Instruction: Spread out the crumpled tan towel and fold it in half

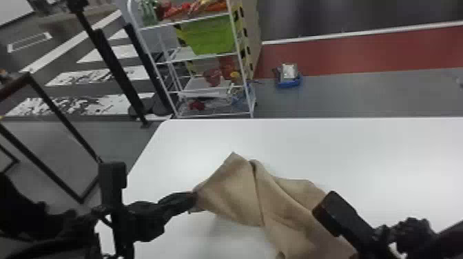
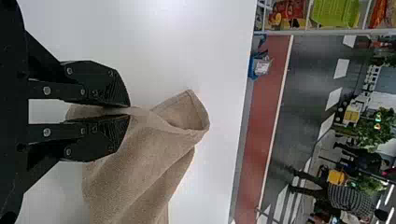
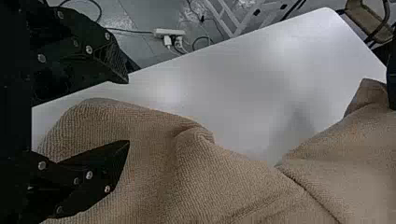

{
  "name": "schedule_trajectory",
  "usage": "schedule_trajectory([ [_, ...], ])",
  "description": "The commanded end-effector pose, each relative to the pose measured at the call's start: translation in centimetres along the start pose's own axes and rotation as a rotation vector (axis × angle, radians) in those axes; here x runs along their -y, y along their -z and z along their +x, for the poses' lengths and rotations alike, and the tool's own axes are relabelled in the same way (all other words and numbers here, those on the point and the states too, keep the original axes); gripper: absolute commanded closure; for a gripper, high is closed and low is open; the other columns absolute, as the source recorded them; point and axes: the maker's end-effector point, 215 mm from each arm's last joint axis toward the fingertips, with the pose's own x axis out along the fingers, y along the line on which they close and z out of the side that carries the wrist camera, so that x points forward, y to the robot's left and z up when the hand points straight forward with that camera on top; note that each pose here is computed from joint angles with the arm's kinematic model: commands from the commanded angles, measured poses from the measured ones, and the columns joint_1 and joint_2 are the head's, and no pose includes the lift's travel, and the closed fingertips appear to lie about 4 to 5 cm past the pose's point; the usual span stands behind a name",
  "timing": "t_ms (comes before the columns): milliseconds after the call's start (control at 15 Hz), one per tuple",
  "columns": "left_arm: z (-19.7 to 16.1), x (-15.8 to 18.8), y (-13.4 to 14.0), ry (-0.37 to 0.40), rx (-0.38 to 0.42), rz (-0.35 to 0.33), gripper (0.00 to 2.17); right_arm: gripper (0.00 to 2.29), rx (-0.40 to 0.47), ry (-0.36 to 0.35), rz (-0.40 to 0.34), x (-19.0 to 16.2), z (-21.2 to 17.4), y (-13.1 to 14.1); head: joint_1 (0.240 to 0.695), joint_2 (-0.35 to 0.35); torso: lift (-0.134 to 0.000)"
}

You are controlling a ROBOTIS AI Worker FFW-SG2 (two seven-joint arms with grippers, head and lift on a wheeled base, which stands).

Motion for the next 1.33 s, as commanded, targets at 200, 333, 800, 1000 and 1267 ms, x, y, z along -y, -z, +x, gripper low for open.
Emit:
schedule_trajectory([
  [200, 0.0, 0.0, 0.1, 0.001, -0.001, -0.003, 0.99, 0.54, -0.065, 0.019, -0.048, -0.6, 1.5, 0.7, 0.695, 0.350, -0.124],
  [333, 0.0, 0.1, 0.2, 0.002, -0.003, -0.003, 0.99, 0.68, -0.075, 0.025, -0.069, -0.9, 1.8, 0.4, 0.695, 0.350, -0.124],
  [800, -0.1, 0.0, 0.2, 0.000, 0.000, 0.001, 0.99, 1.21, -0.069, 0.111, -0.091, 1.0, 0.5, -0.1, 0.695, 0.350, -0.124],
  [1000, -0.4, -0.5, -0.3, -0.009, 0.017, 0.007, 0.99, 1.43, 0.108, 0.194, -0.002, 5.3, -6.8, -1.8, 0.695, 0.350, -0.124],
  [1267, -1.1, -1.1, -2.3, -0.011, 0.056, 0.008, 0.99, 1.45, 0.345, 0.341, 0.100, 13.5, -18.4, -3.6, 0.695, 0.350, -0.124],
])
